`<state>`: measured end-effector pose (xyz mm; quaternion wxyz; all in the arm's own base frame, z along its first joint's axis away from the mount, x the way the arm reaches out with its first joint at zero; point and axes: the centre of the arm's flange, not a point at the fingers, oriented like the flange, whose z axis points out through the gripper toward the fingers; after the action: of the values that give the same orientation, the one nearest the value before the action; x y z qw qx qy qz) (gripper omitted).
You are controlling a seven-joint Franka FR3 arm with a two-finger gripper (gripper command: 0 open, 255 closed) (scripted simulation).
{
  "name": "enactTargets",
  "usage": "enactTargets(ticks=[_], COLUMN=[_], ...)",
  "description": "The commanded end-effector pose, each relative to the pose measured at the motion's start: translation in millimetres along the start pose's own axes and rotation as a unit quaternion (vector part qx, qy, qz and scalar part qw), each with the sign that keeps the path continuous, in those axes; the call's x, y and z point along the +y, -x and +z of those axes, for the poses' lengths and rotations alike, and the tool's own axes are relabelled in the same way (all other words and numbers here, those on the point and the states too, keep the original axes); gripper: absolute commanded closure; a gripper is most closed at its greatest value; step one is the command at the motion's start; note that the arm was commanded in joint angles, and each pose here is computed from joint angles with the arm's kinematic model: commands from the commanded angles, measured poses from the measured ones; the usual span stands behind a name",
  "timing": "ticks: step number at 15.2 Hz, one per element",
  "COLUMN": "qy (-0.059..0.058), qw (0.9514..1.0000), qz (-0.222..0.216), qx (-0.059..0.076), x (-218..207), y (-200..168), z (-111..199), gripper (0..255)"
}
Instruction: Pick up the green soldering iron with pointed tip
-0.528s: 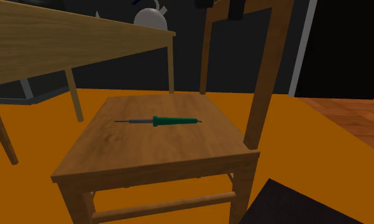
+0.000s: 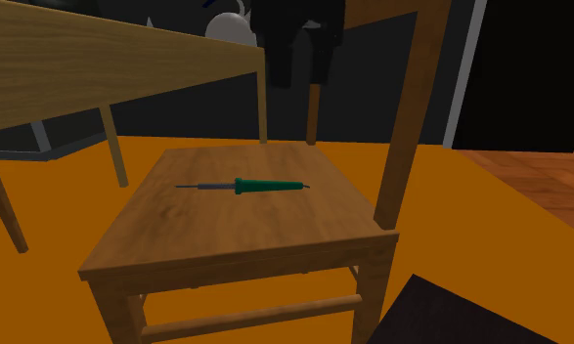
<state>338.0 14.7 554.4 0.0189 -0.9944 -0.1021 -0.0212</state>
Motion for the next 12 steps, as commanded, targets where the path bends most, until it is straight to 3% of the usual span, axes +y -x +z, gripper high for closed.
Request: enactTargets(ticks=[1, 12], qy=[0.007, 0.043], qw=[0.9998, 0.9928], qz=[-0.018, -0.110], qx=[0.005, 0.022], x=[7.8, 36.0], y=[-16.7, -108.5], z=[17.4, 117.4], gripper=[0, 0])
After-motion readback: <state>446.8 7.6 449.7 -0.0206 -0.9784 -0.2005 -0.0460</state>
